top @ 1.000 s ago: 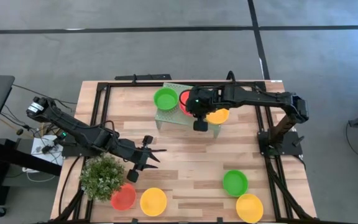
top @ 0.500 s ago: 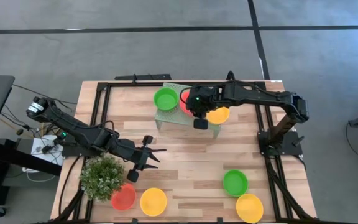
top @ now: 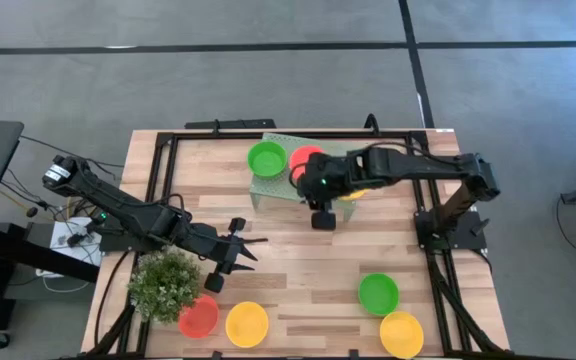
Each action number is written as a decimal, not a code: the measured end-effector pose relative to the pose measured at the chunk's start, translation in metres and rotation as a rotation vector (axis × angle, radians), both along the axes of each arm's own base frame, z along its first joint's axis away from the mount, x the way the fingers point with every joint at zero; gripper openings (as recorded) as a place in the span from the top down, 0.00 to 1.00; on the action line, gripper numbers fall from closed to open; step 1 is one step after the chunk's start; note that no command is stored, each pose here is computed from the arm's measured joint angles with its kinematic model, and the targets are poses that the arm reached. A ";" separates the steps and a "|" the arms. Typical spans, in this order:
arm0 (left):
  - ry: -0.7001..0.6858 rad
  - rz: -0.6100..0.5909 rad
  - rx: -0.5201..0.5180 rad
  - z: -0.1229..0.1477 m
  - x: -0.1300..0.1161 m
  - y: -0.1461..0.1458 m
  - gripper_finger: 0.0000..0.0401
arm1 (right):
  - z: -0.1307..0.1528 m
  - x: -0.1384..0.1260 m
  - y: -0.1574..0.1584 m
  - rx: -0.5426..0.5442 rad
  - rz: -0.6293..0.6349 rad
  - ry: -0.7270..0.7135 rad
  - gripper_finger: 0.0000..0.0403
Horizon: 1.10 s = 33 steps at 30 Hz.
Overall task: Pick & Place Mini bowls
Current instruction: Stack the yellow bowl on top of the yellow bowls on the shelf
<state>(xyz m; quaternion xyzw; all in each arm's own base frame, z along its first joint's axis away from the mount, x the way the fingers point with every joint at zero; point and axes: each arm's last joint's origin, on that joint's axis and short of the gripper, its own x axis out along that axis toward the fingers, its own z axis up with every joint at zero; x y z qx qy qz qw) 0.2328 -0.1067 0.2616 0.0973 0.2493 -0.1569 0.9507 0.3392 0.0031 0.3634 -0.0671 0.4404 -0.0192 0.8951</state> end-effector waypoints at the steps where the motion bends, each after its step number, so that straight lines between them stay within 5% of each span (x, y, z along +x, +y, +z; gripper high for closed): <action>1: 0.001 0.004 -0.006 0.000 0.000 0.000 0.73 | 0.004 -0.002 0.007 0.020 -0.003 -0.004 0.76; 9: 0.015 0.001 -0.049 0.000 -0.003 -0.007 0.73 | -0.002 -0.025 0.068 0.087 0.067 0.177 0.76; 17: 0.097 0.015 -0.127 -0.028 -0.016 -0.015 0.73 | -0.054 -0.052 0.122 0.125 0.019 0.253 0.76; 27: 0.099 0.073 -0.291 -0.033 -0.016 -0.020 0.73 | -0.099 -0.082 0.158 0.279 -0.206 0.337 0.76; 33: 0.119 -0.033 -0.314 -0.047 -0.007 -0.037 0.73 | -0.102 -0.097 0.177 0.335 -0.210 0.383 0.76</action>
